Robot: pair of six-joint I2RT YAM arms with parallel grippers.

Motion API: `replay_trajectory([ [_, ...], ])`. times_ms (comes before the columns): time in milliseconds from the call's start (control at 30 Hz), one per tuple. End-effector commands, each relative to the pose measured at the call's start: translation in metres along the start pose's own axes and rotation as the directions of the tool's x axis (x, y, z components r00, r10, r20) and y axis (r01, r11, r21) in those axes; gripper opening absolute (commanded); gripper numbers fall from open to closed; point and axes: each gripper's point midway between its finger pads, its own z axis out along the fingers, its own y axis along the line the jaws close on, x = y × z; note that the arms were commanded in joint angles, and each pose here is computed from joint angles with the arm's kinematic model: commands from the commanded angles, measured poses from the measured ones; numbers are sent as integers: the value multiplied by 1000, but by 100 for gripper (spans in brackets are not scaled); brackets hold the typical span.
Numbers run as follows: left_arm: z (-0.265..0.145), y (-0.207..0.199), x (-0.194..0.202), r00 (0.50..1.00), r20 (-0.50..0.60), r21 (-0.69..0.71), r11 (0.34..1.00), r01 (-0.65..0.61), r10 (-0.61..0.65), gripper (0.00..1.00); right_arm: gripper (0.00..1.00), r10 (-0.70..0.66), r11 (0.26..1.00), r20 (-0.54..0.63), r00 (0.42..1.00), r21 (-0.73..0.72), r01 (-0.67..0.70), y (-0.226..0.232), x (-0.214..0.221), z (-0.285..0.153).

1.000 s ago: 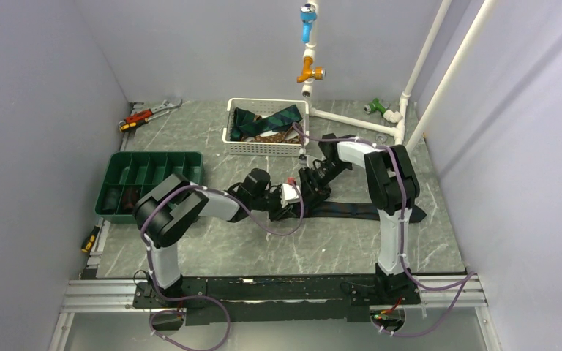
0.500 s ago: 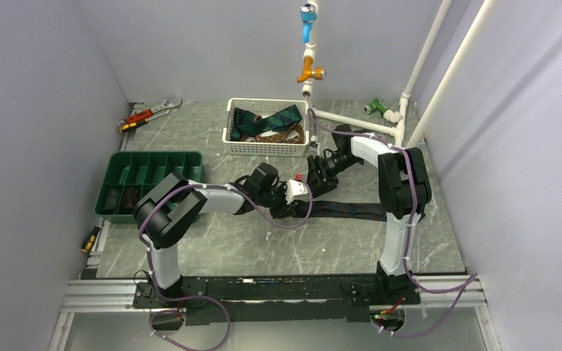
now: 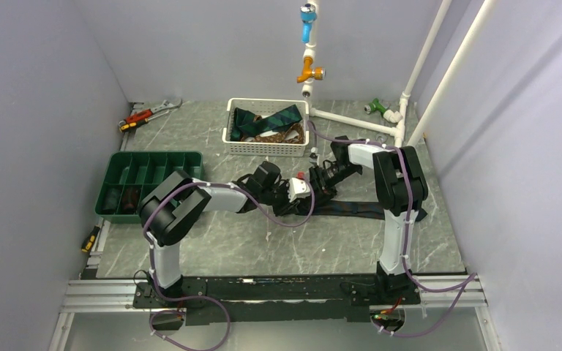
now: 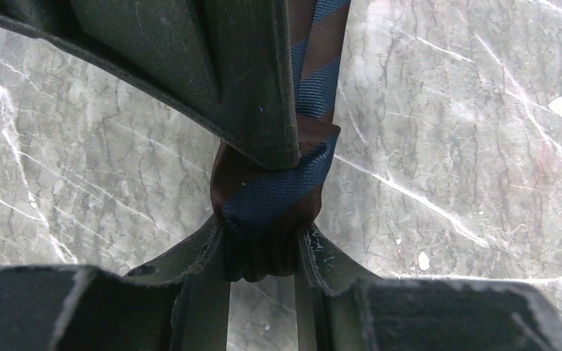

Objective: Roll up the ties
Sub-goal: Roll the tie at the center of the board.

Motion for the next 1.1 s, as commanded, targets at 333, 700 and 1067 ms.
replay_trajectory([
  [333,-28,-19,51,997,-52,46,997,63,-60,68,0,-94,970,-13,996,226,94,-51,-14,2],
  [700,-4,6,-19,970,238,98,995,30,-53,91,0,-124,934,-2,992,339,117,-77,-20,3],
  [1067,39,-24,14,994,111,134,991,-22,7,68,0,-204,954,52,978,236,187,-33,-23,2],
])
